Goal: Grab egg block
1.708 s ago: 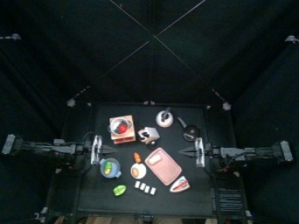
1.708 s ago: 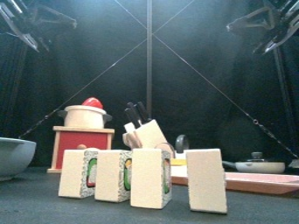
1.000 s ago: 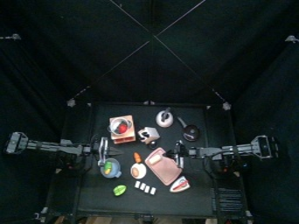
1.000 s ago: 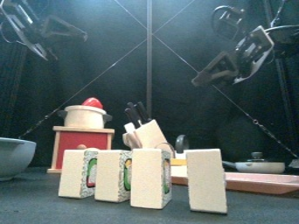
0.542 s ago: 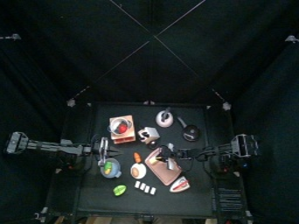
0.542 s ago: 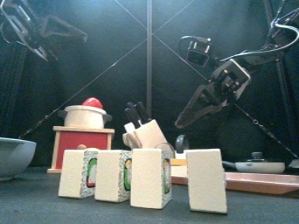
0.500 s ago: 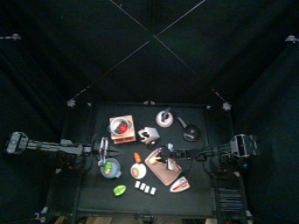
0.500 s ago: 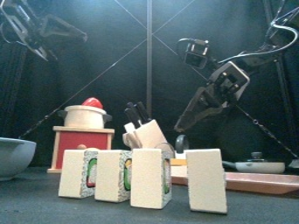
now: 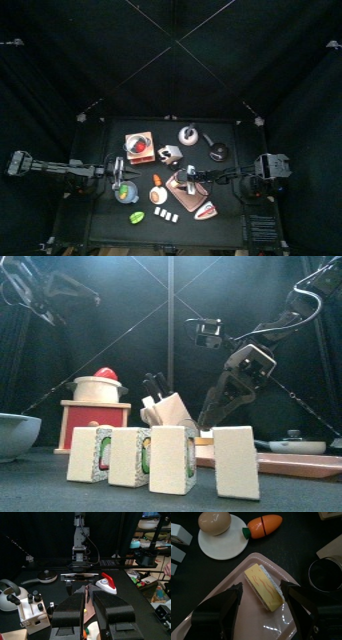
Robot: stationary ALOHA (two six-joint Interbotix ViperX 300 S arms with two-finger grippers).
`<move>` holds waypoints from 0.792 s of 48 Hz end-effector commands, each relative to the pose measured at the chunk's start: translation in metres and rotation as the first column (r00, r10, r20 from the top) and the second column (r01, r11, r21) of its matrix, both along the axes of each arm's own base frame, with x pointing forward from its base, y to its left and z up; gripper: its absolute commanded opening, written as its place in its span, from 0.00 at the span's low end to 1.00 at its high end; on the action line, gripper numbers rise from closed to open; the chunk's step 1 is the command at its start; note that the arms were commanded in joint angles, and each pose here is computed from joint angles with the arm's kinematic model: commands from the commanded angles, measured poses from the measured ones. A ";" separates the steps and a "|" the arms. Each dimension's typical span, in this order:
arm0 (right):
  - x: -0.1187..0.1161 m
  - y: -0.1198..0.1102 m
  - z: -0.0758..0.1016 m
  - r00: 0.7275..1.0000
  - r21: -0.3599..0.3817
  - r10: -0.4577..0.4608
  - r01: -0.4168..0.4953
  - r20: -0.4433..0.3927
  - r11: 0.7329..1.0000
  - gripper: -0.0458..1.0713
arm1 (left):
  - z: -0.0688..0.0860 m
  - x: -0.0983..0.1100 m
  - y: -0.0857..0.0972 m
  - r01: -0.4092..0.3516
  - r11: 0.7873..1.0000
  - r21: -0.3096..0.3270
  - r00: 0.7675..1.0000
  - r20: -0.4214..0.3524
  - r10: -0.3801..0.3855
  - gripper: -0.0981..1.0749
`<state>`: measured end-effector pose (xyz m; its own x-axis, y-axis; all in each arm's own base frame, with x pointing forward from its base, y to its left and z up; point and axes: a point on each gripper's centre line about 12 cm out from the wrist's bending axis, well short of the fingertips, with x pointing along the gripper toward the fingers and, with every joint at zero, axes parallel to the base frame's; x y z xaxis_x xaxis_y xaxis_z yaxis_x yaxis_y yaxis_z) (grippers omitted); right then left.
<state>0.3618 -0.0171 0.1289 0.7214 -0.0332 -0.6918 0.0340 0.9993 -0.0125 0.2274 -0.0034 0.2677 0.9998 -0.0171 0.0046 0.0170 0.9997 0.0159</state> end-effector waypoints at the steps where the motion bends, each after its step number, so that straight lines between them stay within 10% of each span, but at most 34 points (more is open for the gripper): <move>1: 0.007 -0.003 0.010 0.999 -0.003 -0.006 0.007 0.035 1.000 0.87 | 0.007 0.002 0.001 -0.006 1.000 0.003 1.000 0.022 0.005 0.56; 38: 0.001 -0.014 -0.007 0.999 -0.010 -0.027 0.027 -0.022 1.000 0.74 | 0.007 0.002 0.001 -0.006 1.000 0.000 1.000 0.020 0.006 0.56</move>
<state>0.3604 -0.0281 0.1139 0.6875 -0.0525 -0.7243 0.0528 0.9984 -0.0223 0.2272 -0.0024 0.2669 0.9999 -0.0130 0.0015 0.0130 0.9998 0.0173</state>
